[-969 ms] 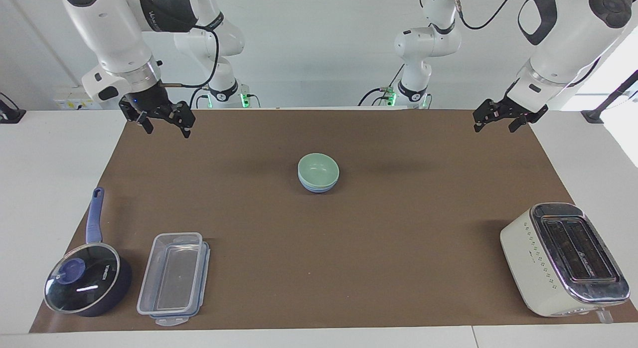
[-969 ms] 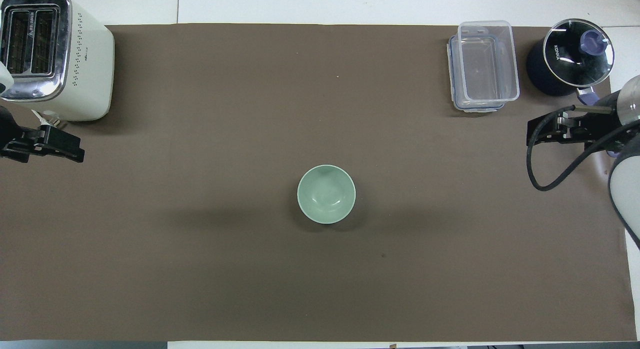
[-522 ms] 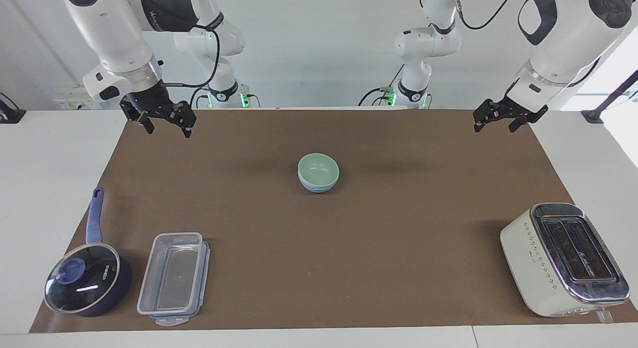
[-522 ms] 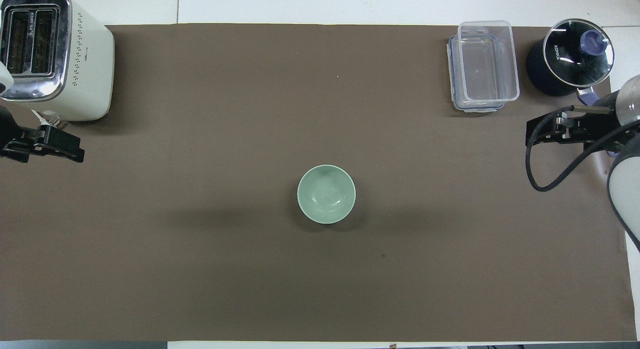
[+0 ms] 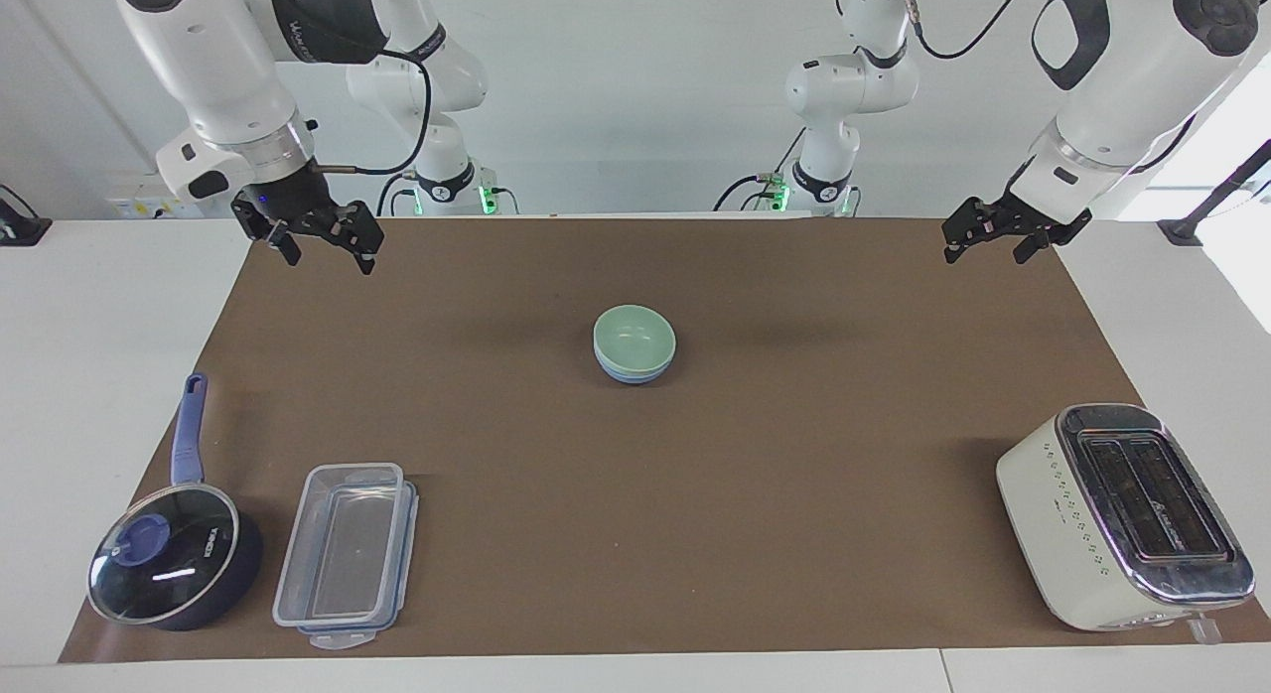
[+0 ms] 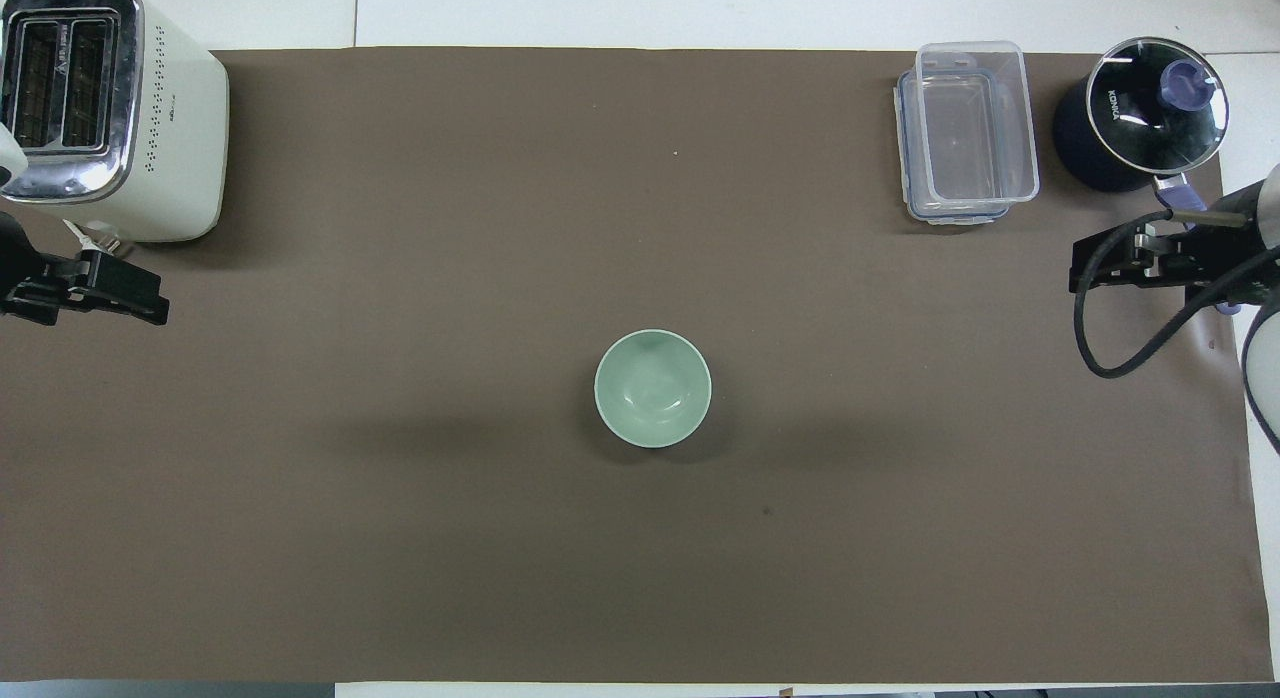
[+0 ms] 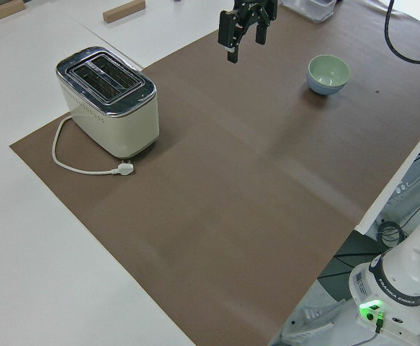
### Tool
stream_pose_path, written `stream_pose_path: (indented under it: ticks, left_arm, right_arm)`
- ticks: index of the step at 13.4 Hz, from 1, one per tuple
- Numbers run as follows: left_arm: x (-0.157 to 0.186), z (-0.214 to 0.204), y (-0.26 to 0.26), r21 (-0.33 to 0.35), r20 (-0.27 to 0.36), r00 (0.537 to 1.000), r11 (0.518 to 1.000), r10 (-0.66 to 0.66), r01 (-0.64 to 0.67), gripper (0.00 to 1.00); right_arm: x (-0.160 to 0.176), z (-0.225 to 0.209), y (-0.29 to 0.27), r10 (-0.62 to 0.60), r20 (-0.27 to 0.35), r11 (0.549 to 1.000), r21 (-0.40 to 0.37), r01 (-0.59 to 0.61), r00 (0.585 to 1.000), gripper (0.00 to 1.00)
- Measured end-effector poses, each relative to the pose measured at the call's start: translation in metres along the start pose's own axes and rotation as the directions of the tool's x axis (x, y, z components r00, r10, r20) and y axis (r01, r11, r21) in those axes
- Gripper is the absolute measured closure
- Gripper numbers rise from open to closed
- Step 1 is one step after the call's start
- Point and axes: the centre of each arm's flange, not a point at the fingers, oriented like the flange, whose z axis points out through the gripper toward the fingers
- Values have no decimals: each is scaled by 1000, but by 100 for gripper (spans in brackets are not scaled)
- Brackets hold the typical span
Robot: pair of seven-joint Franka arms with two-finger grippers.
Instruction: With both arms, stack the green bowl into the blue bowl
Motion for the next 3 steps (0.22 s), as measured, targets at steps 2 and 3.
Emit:
stream_pose_path:
  ticks: [2,3]
  left_arm:
    - [0,0,0,0,0,1000,1000,0,0,0]
    - [0,0,0,0,0,1000,1000,0,0,0]
  right_arm:
    - [0,0,1,1,0,1000,0,-1,1000,0]
    - [0,0,1,1,0,1000,0,-1,1000,0]
